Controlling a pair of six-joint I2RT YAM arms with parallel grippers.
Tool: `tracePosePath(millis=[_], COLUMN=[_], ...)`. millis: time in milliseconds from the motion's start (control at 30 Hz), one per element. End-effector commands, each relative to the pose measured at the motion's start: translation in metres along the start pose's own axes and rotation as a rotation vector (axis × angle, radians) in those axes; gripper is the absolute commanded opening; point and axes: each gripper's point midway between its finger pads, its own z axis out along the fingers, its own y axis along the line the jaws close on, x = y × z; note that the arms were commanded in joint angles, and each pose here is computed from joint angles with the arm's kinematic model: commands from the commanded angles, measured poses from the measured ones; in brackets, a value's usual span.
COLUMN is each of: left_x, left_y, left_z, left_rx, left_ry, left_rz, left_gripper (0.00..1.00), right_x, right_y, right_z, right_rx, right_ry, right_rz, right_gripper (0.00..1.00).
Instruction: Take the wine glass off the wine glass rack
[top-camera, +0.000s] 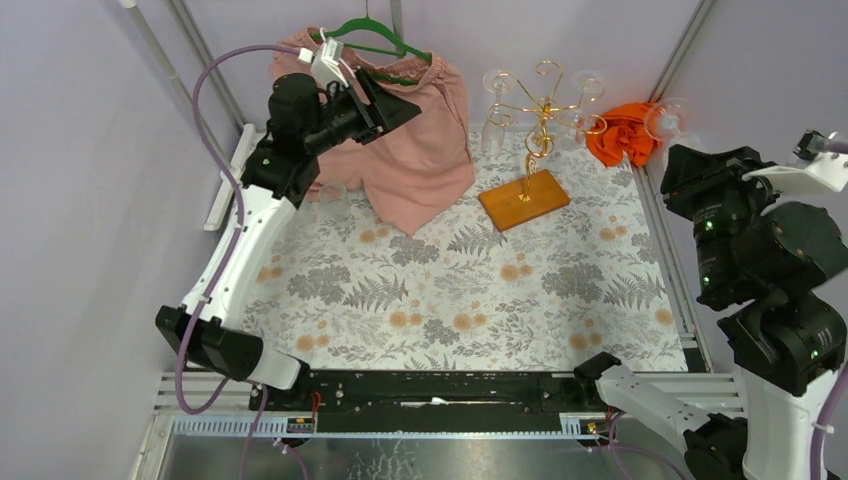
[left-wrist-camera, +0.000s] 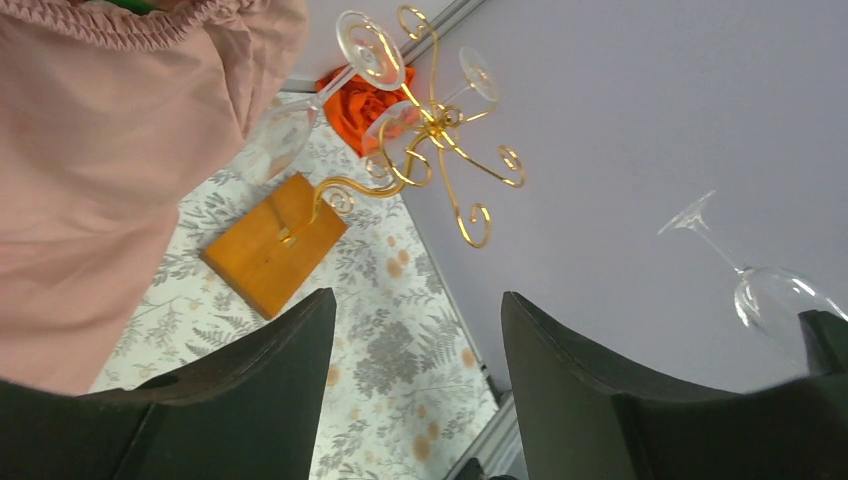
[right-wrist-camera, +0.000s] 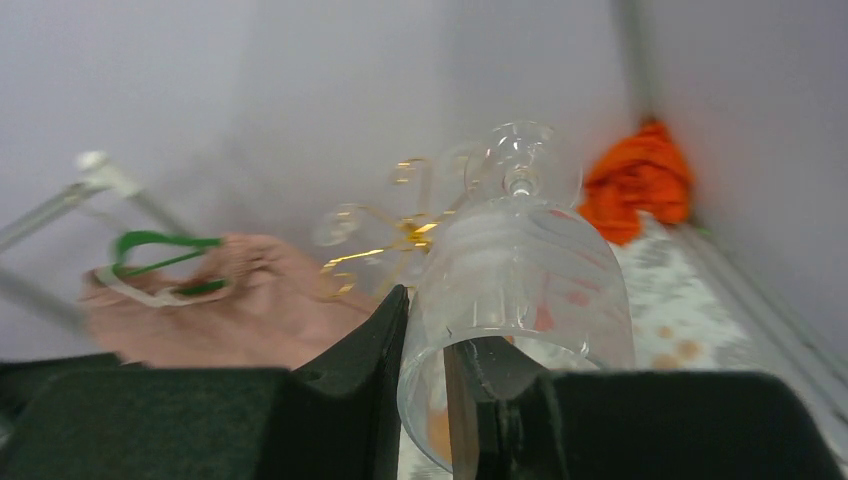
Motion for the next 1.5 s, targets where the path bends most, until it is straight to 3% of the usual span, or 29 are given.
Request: tracePosePath(millis=[0, 167, 500, 833, 1033, 1200, 1467], left_x=[0.003, 0.01, 0.015, 0.014, 0.016, 0.016, 0.02], left_y=[0.016, 0.031, 0.046, 0.049, 0.055, 0.064, 0.086], left_z=[0.013, 0.026, 0.033, 0.032, 0.037, 0.042, 0.051], left_rx=[-0.087, -0.15, -0.204, -0.217, -0.23, -0.24, -0.261], left_ry=[0.011, 0.042, 0.069, 0.069, 0.082, 0.097, 0.135], left_rz=[0.093, 0.104, 0.116, 0.131, 0.126, 0.116, 0.097], left_gripper=[0.7, 0.7, 0.71, 0.72, 0.72, 0.72, 0.72], right_x=[-0.001, 0.003, 0.03, 0.011, 0.064, 0.125, 0.204], right_y=[-0.054, -0.061, -0.042, -0.107, -0.157, -0.167, -0.219], right_z=[0.006, 0.014, 0.068, 0.143, 0.176, 0.188, 0.191], right_rx=[0.327, 0.425, 0.448, 0.556, 0.499, 0.407, 0.458], right_ry=[-0.007, 0.024, 0.139, 0.201, 0.39, 0.562, 0.758], right_rz=[-0.191, -0.267, -0.405, -0.35, -0.196, -0.107, 0.008], right_gripper=[0.0, 0.0, 0.0, 0.0, 0.0, 0.0, 0.0])
